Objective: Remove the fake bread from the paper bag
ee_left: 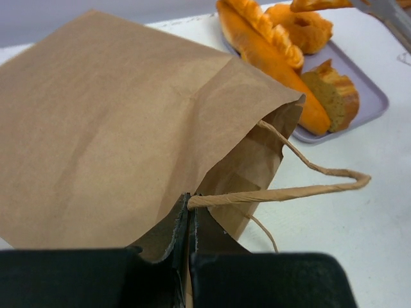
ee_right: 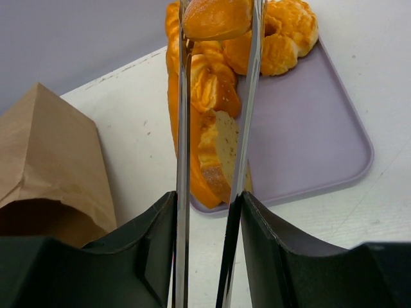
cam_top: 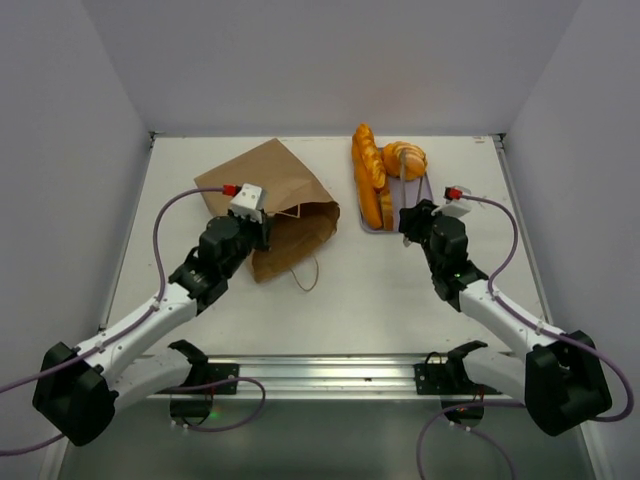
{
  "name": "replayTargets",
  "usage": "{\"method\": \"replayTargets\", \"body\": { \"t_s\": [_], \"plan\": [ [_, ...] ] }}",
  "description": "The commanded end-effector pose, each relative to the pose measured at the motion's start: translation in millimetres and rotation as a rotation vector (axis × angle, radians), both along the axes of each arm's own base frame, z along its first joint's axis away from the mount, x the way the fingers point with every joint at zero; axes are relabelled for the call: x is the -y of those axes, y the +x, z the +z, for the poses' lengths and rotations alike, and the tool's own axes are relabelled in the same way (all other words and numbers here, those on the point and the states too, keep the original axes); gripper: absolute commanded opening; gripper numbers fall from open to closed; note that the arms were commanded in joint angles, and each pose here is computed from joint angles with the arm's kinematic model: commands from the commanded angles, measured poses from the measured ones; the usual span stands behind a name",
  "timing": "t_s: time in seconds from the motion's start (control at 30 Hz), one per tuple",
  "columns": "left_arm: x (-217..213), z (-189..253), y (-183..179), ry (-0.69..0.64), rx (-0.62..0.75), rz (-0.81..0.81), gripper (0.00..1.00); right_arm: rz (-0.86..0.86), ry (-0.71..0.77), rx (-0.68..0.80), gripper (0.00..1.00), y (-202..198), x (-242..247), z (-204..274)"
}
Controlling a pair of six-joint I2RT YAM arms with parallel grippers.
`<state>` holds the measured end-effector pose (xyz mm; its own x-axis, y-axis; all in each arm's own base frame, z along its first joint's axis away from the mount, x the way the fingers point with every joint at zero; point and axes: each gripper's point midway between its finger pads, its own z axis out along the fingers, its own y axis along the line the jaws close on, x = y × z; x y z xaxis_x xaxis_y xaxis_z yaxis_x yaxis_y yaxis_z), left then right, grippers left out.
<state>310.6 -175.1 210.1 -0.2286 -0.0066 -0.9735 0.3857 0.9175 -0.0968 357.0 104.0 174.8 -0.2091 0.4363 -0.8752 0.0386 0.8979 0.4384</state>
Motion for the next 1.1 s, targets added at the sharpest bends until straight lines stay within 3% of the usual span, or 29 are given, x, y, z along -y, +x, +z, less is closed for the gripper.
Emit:
{"method": "replayTargets", "body": {
  "t_s": [0.0, 0.3, 0.4, 0.5, 0.53, 0.6, 0.7, 0.8, 0.93, 0.97, 1.03, 1.07],
  "plan": [
    [-6.5, 11.4, 23.1, -0.036, -0.015, 0.129, 0.00, 0.045, 0.077, 0.115, 0.00, 6.2, -10.3, 35.0],
    [-15.3, 21.6, 50.9, -0.015, 0.036, 0.247, 0.00, 0.098, 0.073, 0.078, 0.00, 5.9, -20.3, 27.4],
    [-15.9, 21.6, 51.7, -0.004, 0.038, 0.248, 0.04, 0.100, 0.065, 0.056, 0.00, 8.6, -21.8, 21.9],
    [-15.4, 21.2, 50.6, 0.011, 0.037, 0.237, 0.20, 0.106, 0.066, 0.033, 0.00, 10.8, -24.4, 15.6],
    [-14.1, 22.4, 50.3, 0.011, 0.040, 0.227, 0.31, 0.104, 0.065, 0.024, 0.00, 11.3, -24.4, 13.3],
    [-12.1, 22.9, 49.3, 0.016, 0.040, 0.214, 0.39, 0.101, 0.062, 0.002, 0.01, 11.0, -24.1, 7.7],
    [-12.0, 27.8, 47.9, 0.011, 0.048, 0.206, 0.53, 0.094, 0.059, -0.013, 0.08, 9.9, -22.6, 4.3],
    [-12.4, 31.9, 47.0, 0.007, 0.055, 0.204, 0.61, 0.083, 0.052, -0.025, 0.21, 9.0, -20.3, 1.8],
    [-10.0, 34.0, 45.6, 0.001, 0.060, 0.187, 0.72, 0.073, 0.048, -0.040, 0.30, 7.5, -18.1, -0.8],
    [-9.6, 33.3, 45.3, 0.001, 0.059, 0.184, 0.89, 0.072, 0.045, -0.043, 0.31, 7.1, -17.6, -0.4],
    [-8.5, 34.5, 44.9, -0.003, 0.060, 0.180, 1.00, 0.071, 0.040, -0.048, 0.35, 6.2, -16.8, -1.5],
    [-9.0, 34.0, 44.7, -0.002, 0.059, 0.180, 1.00, 0.068, 0.039, -0.048, 0.36, 5.3, -15.9, -1.0]
  ]
}}
